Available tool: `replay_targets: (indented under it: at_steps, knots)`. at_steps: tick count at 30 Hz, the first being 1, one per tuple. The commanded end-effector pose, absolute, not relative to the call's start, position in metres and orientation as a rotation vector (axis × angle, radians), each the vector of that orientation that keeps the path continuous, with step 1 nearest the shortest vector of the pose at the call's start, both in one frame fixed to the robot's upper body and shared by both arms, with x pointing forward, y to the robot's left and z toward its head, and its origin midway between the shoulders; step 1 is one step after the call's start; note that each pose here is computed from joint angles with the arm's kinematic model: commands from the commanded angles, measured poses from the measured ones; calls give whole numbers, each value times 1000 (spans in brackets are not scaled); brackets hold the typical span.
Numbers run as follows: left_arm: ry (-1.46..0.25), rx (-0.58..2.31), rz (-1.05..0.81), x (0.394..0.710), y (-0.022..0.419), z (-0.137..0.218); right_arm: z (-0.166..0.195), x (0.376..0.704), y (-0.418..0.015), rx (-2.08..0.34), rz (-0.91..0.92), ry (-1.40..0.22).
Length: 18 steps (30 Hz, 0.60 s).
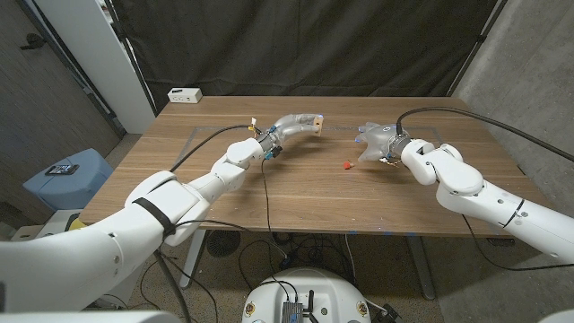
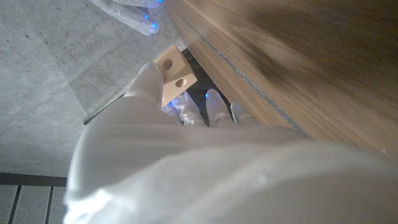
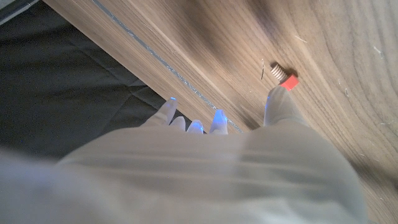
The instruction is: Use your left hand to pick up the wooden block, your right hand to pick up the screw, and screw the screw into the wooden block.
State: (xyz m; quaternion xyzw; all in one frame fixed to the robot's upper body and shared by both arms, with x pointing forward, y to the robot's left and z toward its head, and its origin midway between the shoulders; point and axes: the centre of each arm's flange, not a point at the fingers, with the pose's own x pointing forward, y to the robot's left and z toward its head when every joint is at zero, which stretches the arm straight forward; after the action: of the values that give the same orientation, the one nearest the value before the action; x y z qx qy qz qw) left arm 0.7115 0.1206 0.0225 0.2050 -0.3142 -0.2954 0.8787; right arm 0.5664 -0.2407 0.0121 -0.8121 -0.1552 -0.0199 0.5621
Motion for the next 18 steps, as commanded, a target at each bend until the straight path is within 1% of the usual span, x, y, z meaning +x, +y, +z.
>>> replay_targets:
  at_steps: [1, 18]
  knots:
    - [-663, 405, -613, 708, 121, 16, 10, 573, -238, -1936, -26, -362]
    - [-657, 415, -618, 707, 121, 17, 7, 578, -228, -1948, 13, -373]
